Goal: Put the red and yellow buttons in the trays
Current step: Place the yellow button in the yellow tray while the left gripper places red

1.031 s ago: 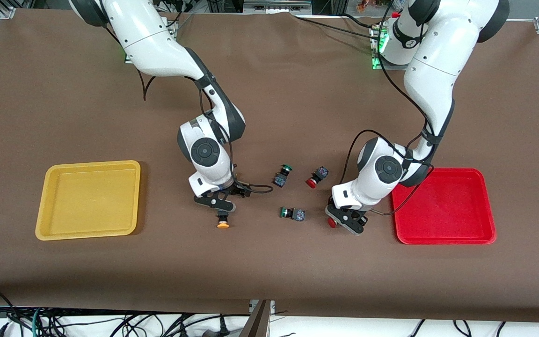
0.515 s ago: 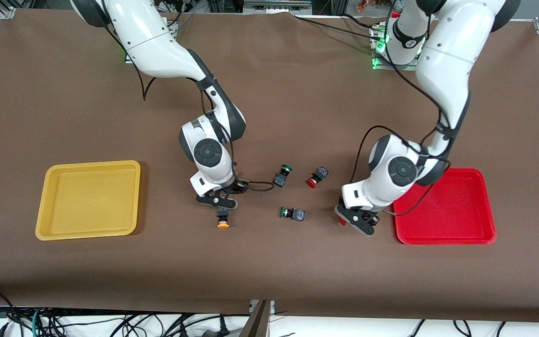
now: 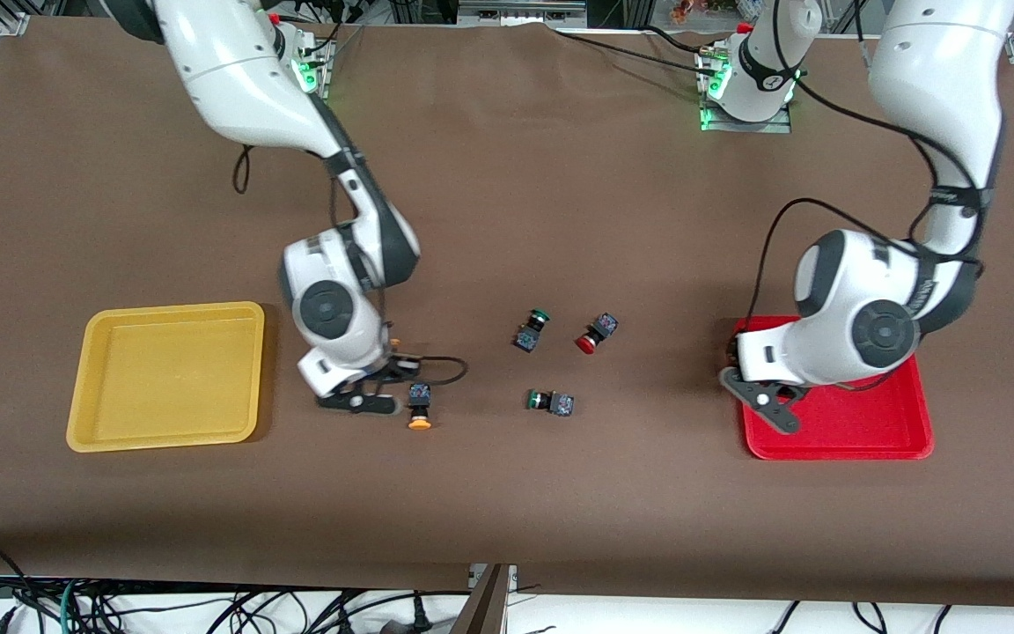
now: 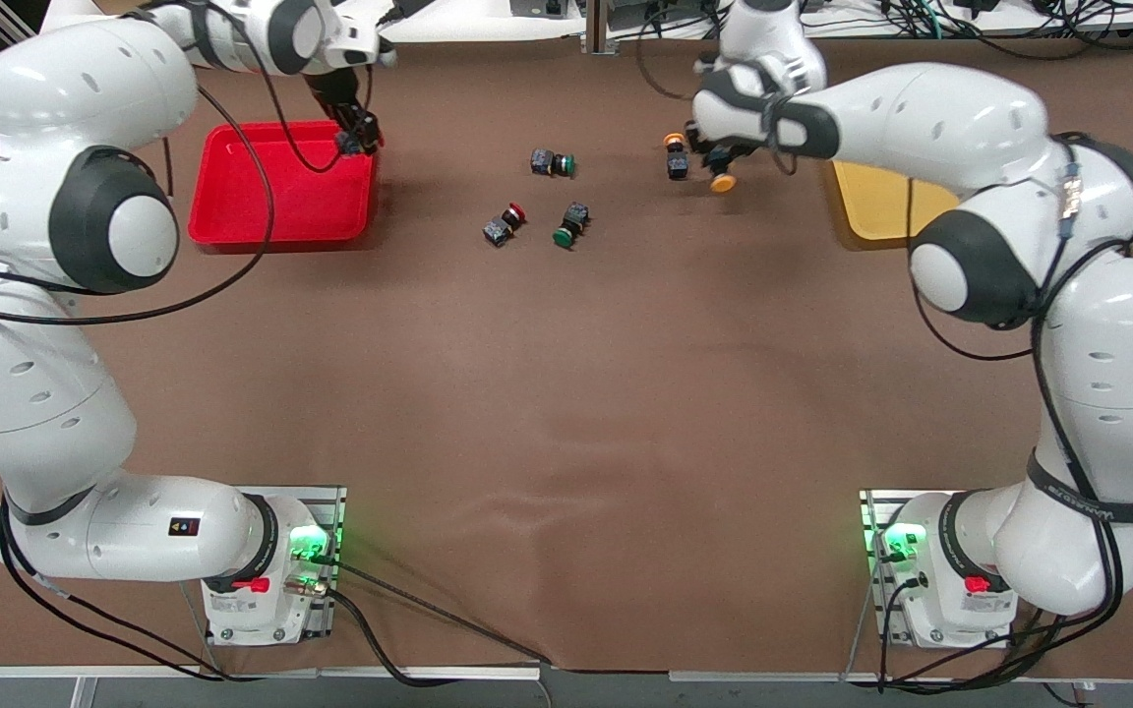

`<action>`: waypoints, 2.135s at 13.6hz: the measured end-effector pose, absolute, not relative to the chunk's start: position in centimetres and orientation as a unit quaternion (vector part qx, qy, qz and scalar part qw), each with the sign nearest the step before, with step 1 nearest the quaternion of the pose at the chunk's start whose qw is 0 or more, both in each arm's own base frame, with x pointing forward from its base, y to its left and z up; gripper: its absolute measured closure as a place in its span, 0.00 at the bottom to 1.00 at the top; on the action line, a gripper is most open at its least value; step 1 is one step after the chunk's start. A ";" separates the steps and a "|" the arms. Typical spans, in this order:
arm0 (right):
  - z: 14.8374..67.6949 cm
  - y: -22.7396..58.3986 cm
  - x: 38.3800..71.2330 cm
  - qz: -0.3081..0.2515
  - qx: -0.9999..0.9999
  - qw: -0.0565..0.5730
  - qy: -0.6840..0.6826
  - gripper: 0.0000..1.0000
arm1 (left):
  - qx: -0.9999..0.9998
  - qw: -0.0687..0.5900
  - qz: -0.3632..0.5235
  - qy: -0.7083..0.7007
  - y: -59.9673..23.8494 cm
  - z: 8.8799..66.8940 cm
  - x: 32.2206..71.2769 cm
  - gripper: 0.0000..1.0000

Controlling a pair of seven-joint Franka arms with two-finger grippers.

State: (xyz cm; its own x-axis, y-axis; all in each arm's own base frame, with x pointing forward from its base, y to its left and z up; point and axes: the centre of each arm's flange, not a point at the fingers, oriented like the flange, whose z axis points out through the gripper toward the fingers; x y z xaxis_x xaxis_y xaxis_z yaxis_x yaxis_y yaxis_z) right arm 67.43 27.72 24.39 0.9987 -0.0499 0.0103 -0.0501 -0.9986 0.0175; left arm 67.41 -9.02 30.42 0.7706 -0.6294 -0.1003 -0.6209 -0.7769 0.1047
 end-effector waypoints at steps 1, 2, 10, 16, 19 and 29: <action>25.8 23.8 68.7 -0.002 1.000 0.011 -0.009 0.59 | 0.942 0.035 -0.074 -0.326 -6.3 30.9 67.4 0.56; 26.9 19.9 69.7 -0.009 1.000 0.013 0.005 0.59 | 0.943 0.037 -0.078 -0.322 -3.3 31.0 67.4 0.56; 26.6 -8.2 71.1 -0.045 0.998 0.011 0.033 0.59 | 0.930 0.010 -0.085 -0.357 12.4 26.7 66.0 0.56; 23.5 -12.9 70.2 -0.054 0.998 0.013 0.010 0.59 | 0.882 0.011 -0.022 -0.471 12.1 18.4 66.3 0.50; 20.8 -12.7 70.3 -0.048 0.999 0.017 0.013 0.59 | 0.875 0.000 0.006 -0.484 10.7 21.7 67.7 0.20; 24.4 -5.0 73.3 0.006 0.998 0.008 0.063 0.00 | 0.958 0.071 -0.051 -0.273 -11.2 30.5 65.3 0.00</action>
State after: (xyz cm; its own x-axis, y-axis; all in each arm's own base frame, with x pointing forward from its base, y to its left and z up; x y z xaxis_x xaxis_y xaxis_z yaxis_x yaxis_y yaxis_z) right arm 73.30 -5.01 24.45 0.9921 0.1252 0.0101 0.1251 -0.9920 0.0175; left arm 65.28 -11.20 30.46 0.8459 -0.5300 -0.0594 -0.5155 -0.8411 0.1636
